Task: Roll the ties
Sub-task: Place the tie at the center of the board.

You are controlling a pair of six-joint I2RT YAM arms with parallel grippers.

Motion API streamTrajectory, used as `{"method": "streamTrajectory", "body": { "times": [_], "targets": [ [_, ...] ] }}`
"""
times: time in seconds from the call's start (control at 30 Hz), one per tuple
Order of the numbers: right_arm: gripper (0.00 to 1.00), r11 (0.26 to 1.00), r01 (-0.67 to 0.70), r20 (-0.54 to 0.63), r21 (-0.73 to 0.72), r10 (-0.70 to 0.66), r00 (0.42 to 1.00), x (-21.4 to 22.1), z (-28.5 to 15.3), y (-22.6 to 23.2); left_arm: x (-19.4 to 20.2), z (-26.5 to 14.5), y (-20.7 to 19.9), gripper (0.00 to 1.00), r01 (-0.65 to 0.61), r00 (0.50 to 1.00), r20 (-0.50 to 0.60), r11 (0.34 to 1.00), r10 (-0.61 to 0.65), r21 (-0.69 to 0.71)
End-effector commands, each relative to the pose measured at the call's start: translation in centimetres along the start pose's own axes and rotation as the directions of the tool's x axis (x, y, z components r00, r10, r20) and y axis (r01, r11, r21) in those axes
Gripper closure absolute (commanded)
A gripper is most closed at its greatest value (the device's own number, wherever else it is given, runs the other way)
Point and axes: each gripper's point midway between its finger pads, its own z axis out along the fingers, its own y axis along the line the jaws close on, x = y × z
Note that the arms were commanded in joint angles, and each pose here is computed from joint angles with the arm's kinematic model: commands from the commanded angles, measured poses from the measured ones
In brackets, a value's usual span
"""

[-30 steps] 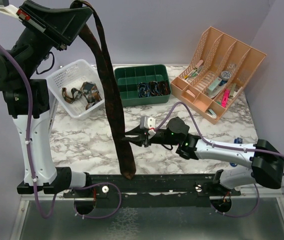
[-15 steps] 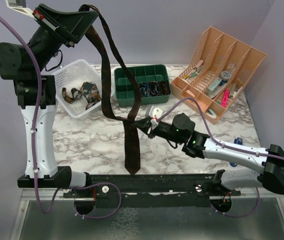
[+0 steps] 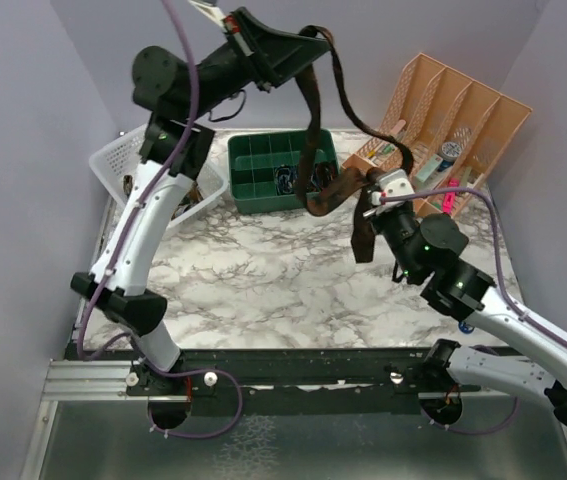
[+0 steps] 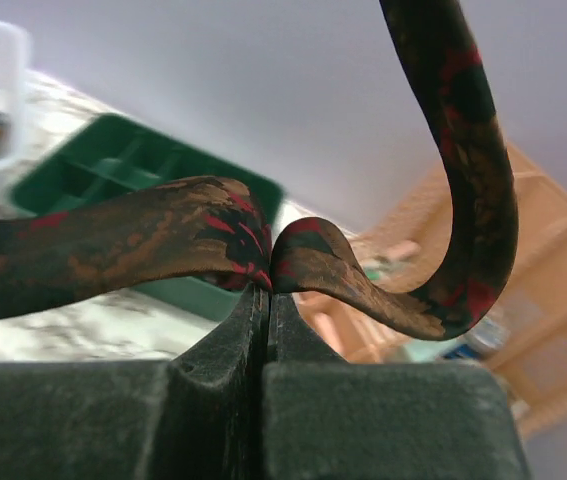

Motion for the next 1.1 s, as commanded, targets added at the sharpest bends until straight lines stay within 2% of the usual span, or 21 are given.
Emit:
{"method": "streamTrajectory", "body": {
  "times": [0.0,0.07,0.17,0.27,0.33,0.4,0.47,0.57,0.7,0.8,0.93,0.97,1.07],
  "targets": [
    [0.99,0.967,0.159,-0.143,0.2,-0.132,0.981,0.8,-3.2,-6.5,2.8,4.2,-1.0,1.0,-0.029,0.999,-0.012,0.994,0.03,0.104],
    [1.0,0.947,0.19,-0.163,0.258,-0.151,0.975,0.0,-4.4,-8.5,4.2,5.7,-2.1,1.0,-0.034,0.998,-0.038,0.984,0.041,0.174],
    [0.99,0.938,0.206,-0.174,0.278,-0.162,0.971,-0.3,-5.8,-9.7,6.9,5.9,-0.8,1.0,-0.008,0.992,-0.121,0.982,0.032,0.19],
    [0.99,0.957,0.192,-0.228,0.219,-0.141,0.963,2.2,-6.3,-8.4,9.7,3.4,1.9,1.0,-0.067,0.98,-0.18,0.992,0.085,0.104],
    [1.0,0.97,0.165,-0.289,0.18,-0.108,0.951,5.2,-6.3,-6.7,10.6,0.2,4.3,1.0,-0.168,0.97,-0.183,0.985,0.161,-0.026],
    [0.99,0.986,0.137,-0.346,0.096,-0.096,0.933,8.3,-6.1,-4.1,11.6,-3.8,6.9,1.0,-0.274,0.949,-0.209,0.947,0.238,-0.168],
    [0.99,0.991,0.12,-0.399,0.065,-0.085,0.913,11.3,-5.8,-2.3,14.8,-8.4,8.8,1.0,-0.362,0.906,-0.308,0.908,0.289,-0.212],
    [0.99,0.993,0.121,-0.435,0.018,-0.101,0.895,14.9,-5.1,0.1,20.0,-15.3,12.7,1.0,-0.434,0.862,-0.419,0.842,0.285,-0.32],
    [1.0,0.997,0.036,-0.443,-0.065,-0.061,0.894,17.2,-3.5,3.9,24.8,-22.5,15.6,1.0,-0.426,0.871,-0.441,0.779,0.216,-0.46],
    [0.99,0.988,-0.053,-0.469,-0.143,-0.02,0.883,17.7,-2.8,6.7,25.6,-25.9,15.4,1.0,-0.422,0.878,-0.443,0.73,0.182,-0.537],
    [0.99,0.945,-0.19,-0.504,-0.265,0.033,0.863,18.2,-2.6,11.0,23.9,-30.2,15.4,1.0,-0.481,0.871,-0.434,0.58,0.23,-0.657],
    [0.99,0.933,-0.22,-0.516,-0.285,0.044,0.855,18.4,-2.7,12.0,23.6,-31.0,15.4,0.97,-0.487,0.87,-0.432,0.554,0.238,-0.675],
    [0.99,0.893,-0.296,-0.572,-0.339,0.054,0.819,18.9,-3.8,14.8,23.7,-32.4,15.2,0.93,-0.468,0.882,-0.419,0.521,0.216,-0.714]
  ]
}}
